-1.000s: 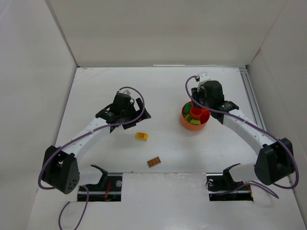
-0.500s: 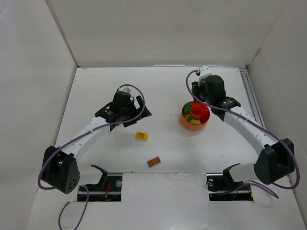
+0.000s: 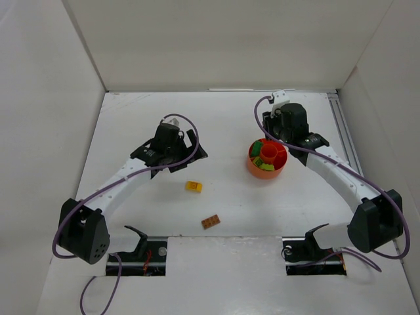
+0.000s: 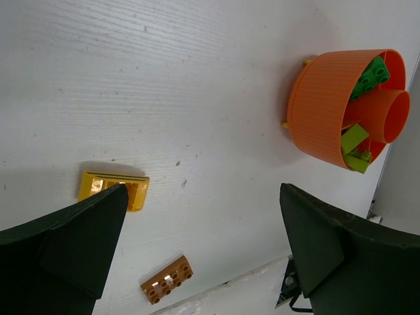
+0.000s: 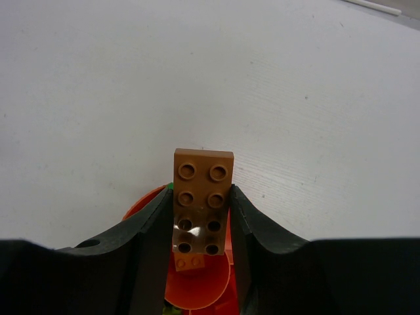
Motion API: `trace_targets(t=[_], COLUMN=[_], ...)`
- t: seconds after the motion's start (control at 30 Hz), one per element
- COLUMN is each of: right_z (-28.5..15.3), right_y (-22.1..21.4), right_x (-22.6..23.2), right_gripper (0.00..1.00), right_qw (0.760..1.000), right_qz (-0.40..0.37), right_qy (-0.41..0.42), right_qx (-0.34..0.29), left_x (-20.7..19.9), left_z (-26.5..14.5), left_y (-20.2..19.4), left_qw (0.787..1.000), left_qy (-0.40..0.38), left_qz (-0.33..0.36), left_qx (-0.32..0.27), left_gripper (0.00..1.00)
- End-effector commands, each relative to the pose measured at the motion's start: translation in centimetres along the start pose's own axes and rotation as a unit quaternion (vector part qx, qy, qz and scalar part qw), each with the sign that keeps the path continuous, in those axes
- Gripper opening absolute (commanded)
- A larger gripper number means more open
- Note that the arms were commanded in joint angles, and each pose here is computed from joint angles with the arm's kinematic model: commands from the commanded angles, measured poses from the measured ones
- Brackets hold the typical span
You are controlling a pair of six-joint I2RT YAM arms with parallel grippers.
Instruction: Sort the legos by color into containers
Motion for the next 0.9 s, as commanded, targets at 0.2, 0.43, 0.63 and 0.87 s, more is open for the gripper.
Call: trace_targets(t=[0.2,0.43,0.63,0.87], right_z=[0.6,1.4,0.6,0.1], right_y=[-0.7,-1.9,-2.9,-4.2], right_x=[0.6,1.3,1.5,1.7], right_gripper=[0.2,0.2,0.2,0.23], right_qw=[1.0,1.0,1.0,0.999], right_qz=[0.006,0.004,0.01,0.013], right_qy=[0.003,0.021,0.027,0.024], right_qx=[-0.002,0.009,0.01,0.021], left_x=[-1.6,-1.3,-1.3,-1.2], left_z=[-0.5,0.0,0.0,0.3], left_y=[1.0,0.8,0.8,0.7], left_qw=[1.0,1.0,1.0,1.0], left_qy=[-0.019,-0.006,-0.006,-0.005], left_qz=[0.013,0.011,0.011,0.011], left_qx=[-0.016,-0.008,-0.008,-0.002], left_gripper=[1.0,1.0,1.0,1.0])
Point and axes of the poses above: each gripper's point midway between its finger pads, its own z axis out along the fingers, its own x axis along the line the jaws close on, y = z × x, the point moved 9 cm from there along -z, back along the fingers, and after that the axes turned 12 degrees about -z, right-handed, at the moved point
